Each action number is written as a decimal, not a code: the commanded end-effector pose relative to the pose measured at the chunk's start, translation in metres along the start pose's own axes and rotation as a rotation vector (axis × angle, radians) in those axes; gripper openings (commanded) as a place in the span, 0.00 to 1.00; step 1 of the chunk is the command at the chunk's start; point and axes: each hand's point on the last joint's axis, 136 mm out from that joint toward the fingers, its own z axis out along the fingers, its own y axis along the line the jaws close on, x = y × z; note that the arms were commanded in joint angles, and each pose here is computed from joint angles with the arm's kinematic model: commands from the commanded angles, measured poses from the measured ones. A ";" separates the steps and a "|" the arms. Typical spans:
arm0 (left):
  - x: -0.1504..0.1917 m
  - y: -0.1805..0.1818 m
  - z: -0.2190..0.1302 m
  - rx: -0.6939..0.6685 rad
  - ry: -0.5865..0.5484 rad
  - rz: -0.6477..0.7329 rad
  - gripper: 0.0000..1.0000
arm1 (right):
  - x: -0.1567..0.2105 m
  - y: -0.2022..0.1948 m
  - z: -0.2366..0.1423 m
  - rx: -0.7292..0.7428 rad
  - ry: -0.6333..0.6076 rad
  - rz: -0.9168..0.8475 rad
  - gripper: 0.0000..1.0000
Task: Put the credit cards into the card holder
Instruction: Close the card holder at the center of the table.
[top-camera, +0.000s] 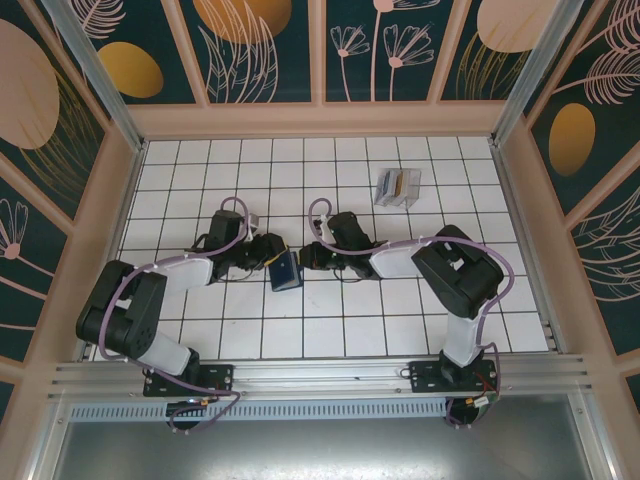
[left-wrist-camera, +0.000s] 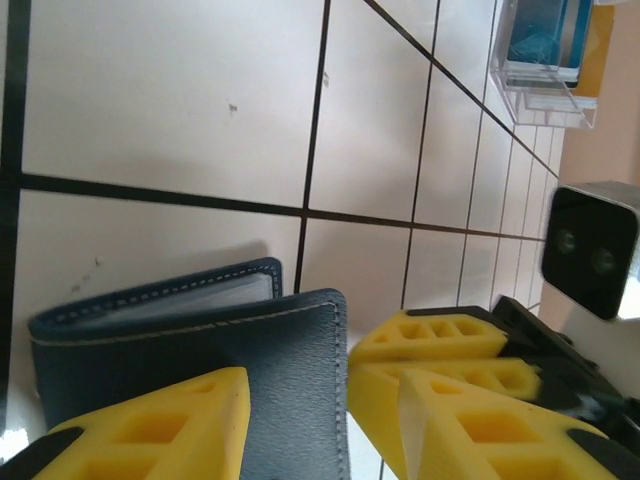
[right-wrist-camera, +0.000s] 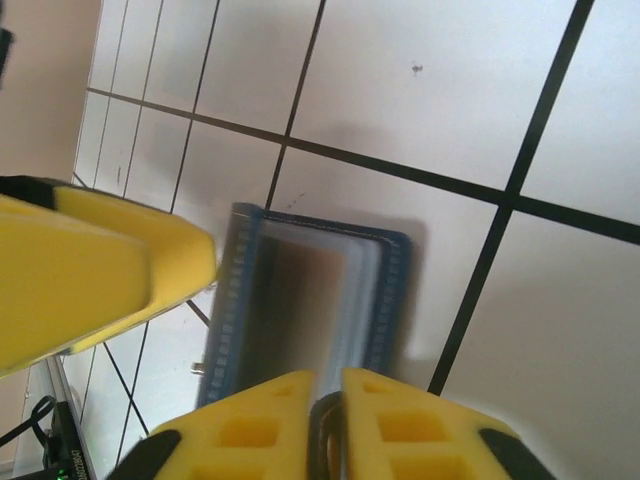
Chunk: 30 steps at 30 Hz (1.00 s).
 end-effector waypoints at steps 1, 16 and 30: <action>0.000 0.007 0.010 -0.016 0.014 0.024 0.44 | -0.013 0.013 -0.009 -0.021 -0.034 -0.026 0.16; -0.005 0.015 0.009 -0.041 -0.031 -0.046 0.39 | -0.010 0.018 -0.007 0.006 -0.011 -0.030 0.23; -0.002 0.020 0.004 -0.048 -0.054 -0.062 0.38 | -0.006 0.025 -0.009 0.009 -0.001 -0.060 0.32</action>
